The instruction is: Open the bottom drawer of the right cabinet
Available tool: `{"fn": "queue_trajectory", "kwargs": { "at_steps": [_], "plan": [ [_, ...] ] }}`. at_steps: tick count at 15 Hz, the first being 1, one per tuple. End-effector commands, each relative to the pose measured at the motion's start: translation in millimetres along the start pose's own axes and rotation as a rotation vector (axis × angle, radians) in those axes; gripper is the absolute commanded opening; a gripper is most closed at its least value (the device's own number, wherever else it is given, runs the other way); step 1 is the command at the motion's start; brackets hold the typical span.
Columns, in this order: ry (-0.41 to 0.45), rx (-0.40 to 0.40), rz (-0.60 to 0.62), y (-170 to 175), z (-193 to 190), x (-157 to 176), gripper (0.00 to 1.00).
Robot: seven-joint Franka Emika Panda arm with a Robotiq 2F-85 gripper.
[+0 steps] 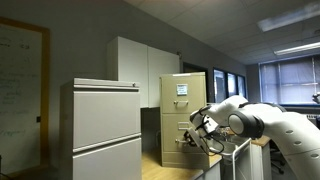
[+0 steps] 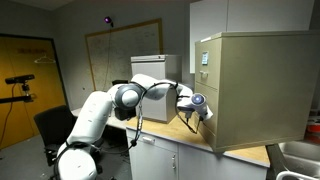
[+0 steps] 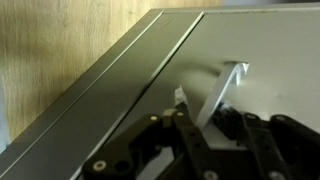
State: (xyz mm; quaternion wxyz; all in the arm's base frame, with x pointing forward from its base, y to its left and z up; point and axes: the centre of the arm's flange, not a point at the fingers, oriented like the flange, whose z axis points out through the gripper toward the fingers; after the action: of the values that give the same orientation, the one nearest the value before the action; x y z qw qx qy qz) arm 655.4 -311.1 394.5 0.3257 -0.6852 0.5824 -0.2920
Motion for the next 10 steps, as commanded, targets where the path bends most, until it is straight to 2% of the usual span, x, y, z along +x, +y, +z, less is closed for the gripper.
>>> {"fn": "queue_trajectory", "kwargs": {
  "at_steps": [1,3,6,10],
  "plan": [
    [-0.033,-0.142,-0.095,-20.5,-2.0,12.8,0.0],
    [-0.071,-0.2,-0.176,-31.7,7.1,10.5,0.04],
    [-0.12,-0.255,-0.285,-34.5,12.6,-1.9,0.04],
    [-0.144,-0.288,-0.376,-31.5,-9.8,-48.3,0.02]
  ]
}}
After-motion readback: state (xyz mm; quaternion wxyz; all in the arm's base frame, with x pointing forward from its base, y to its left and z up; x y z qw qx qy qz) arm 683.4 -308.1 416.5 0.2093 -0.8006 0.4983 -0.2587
